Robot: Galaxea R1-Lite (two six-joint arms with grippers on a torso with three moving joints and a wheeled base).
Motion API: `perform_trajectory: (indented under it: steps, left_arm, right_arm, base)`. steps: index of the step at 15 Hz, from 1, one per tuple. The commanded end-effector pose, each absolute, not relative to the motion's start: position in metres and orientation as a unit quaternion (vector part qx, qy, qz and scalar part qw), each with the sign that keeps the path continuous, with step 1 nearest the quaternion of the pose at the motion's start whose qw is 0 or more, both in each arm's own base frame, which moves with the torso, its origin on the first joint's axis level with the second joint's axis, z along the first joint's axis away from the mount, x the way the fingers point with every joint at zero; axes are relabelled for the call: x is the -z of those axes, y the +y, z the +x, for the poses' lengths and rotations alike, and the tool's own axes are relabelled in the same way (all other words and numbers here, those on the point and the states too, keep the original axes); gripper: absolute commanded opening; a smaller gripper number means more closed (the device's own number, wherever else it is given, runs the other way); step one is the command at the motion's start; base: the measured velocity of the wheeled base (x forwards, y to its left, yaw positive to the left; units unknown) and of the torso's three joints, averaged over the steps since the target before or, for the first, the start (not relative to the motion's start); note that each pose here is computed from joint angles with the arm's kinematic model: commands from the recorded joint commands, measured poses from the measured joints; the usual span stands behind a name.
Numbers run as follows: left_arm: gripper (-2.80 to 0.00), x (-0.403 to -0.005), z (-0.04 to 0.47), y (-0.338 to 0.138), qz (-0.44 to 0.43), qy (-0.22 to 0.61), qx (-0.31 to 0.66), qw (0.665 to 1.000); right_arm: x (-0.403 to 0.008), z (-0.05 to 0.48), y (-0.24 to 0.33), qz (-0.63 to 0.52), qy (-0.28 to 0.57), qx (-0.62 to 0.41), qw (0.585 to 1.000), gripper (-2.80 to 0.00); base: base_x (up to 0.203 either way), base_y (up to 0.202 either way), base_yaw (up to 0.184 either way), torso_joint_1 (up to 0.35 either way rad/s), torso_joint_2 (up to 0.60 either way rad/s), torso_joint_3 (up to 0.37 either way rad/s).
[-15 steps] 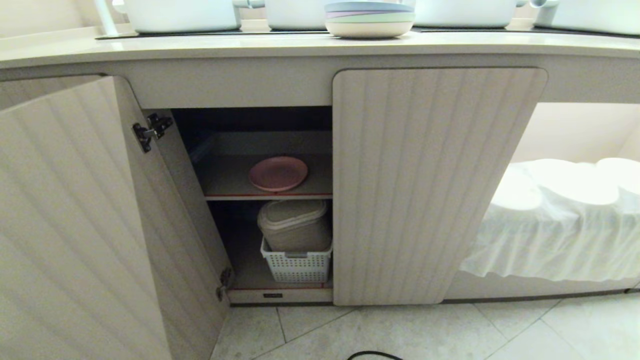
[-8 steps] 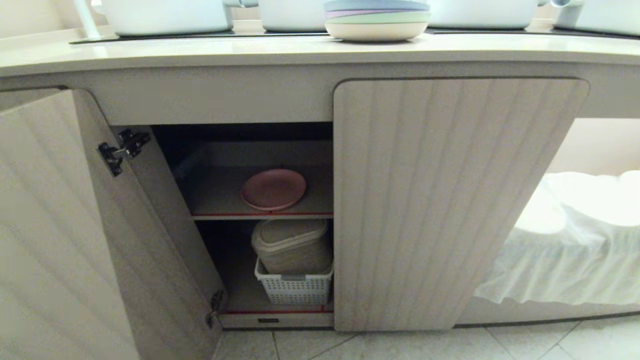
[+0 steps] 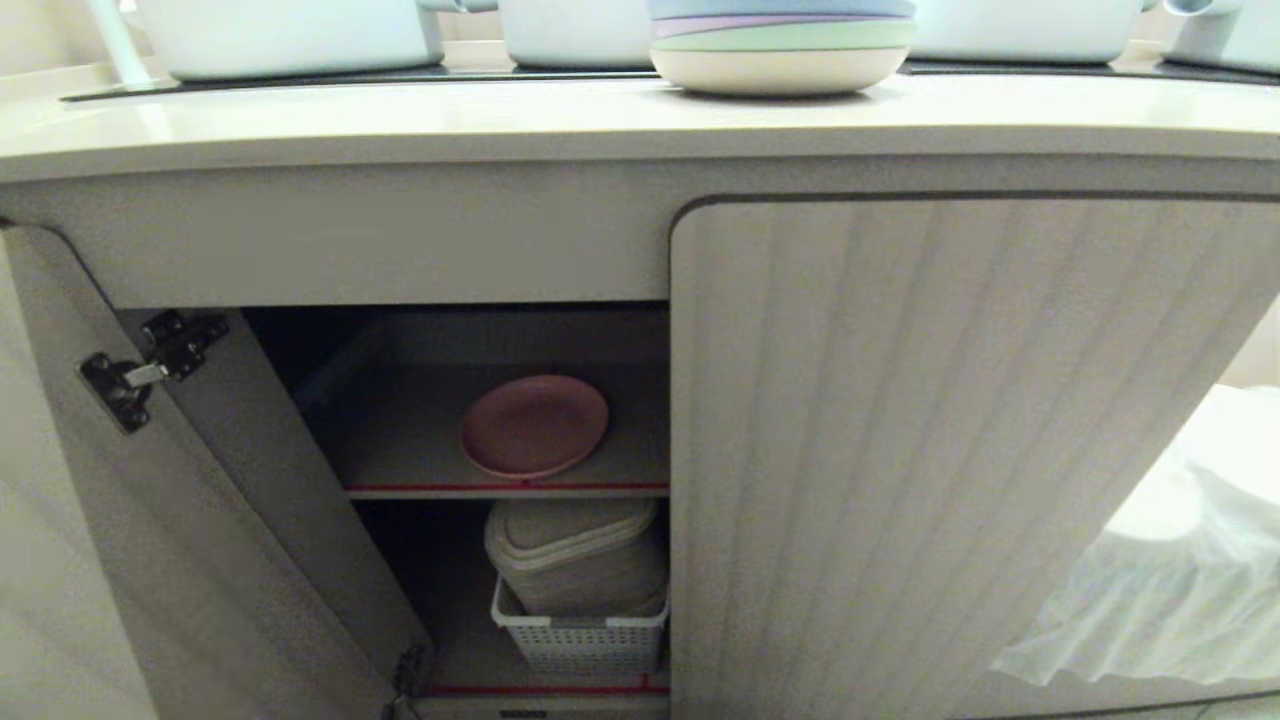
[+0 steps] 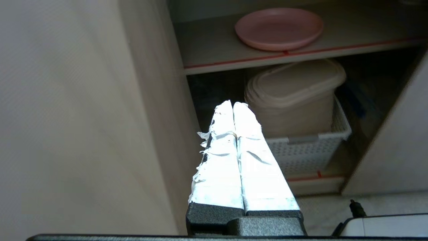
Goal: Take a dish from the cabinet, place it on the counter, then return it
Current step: Take the plate from the cabinet
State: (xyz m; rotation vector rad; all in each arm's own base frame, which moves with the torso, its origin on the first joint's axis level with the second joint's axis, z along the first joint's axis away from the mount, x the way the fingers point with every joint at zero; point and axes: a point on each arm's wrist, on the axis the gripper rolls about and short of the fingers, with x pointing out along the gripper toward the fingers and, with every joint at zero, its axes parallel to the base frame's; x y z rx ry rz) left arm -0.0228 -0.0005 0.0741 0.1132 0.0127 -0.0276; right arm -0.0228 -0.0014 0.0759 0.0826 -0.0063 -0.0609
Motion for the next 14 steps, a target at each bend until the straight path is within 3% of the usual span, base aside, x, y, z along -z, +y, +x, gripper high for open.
perform_trajectory:
  steps: [1,14]
  left_arm:
    - [-2.8,-0.0741,-0.0228,-0.0005,0.057,0.006,0.013,0.998]
    - [-2.8,-0.0741,-0.0228,-0.0006,0.058,0.006,0.015,0.998]
  right_arm:
    - [-0.076,-0.0228,-0.0014,0.041,-0.004,0.031,0.999,-2.8]
    - [-0.0759,-0.0228,-0.0014,0.041,-0.004,0.031,0.999,-2.8]
  base:
    - [0.184,0.0,0.002,0.007,0.0,0.002]
    - [0.01,0.0,0.0,0.001,0.0,0.0]
